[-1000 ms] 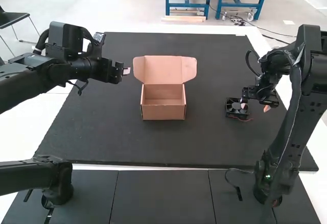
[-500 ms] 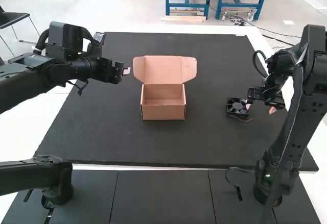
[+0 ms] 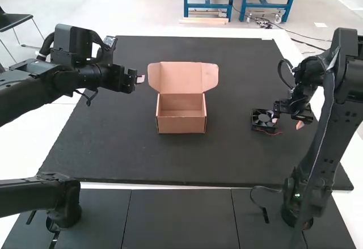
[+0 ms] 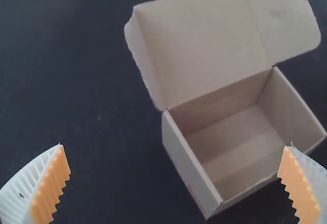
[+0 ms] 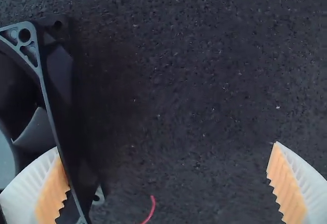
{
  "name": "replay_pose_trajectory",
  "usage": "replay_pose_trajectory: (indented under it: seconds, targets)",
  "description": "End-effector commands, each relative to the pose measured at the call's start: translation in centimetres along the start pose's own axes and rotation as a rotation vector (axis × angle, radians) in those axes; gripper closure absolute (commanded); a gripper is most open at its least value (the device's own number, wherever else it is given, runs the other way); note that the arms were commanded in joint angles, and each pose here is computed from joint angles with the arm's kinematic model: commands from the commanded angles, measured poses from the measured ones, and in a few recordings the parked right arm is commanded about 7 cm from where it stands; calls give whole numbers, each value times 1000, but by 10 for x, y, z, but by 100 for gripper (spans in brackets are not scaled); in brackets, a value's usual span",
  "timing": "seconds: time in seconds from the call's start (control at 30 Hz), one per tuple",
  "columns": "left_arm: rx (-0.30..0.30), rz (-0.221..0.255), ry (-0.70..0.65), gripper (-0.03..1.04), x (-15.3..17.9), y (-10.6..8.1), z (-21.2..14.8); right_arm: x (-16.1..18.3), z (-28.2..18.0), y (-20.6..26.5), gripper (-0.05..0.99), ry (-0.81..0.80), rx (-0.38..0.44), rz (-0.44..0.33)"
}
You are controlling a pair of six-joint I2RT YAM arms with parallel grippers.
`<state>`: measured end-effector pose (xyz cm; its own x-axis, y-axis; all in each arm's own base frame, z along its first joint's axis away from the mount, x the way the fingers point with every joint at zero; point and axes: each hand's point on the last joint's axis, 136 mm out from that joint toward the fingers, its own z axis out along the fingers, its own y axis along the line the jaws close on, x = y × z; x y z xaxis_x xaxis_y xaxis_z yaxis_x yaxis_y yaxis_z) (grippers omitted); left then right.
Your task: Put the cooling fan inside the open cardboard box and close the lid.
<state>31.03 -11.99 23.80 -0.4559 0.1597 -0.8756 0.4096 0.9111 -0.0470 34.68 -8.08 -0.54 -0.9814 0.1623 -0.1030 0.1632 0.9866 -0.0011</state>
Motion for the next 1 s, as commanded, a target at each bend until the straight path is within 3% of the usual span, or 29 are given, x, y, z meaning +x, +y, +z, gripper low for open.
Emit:
replay_pose_trajectory:
  seconds: [0.0,0.07,0.17,0.33,0.73,0.97]
  targets:
    - [-7,-7,-29,5,-7,1,-7,0,5,12,10,21,-11,-48]
    - [-7,-7,-30,5,-7,1,-7,-1,5,16,15,20,-19,-52]
    - [-7,-7,-29,5,-6,1,-7,-3,4,25,36,12,-61,-46]
    - [-8,-8,-29,5,-7,2,-7,-8,0,37,96,-1,-138,-27]
    - [-2,-7,0,5,4,0,-4,-1,-11,43,96,47,-187,52]
    - [4,19,53,5,20,-2,-6,-7,-45,52,96,-7,-239,107]
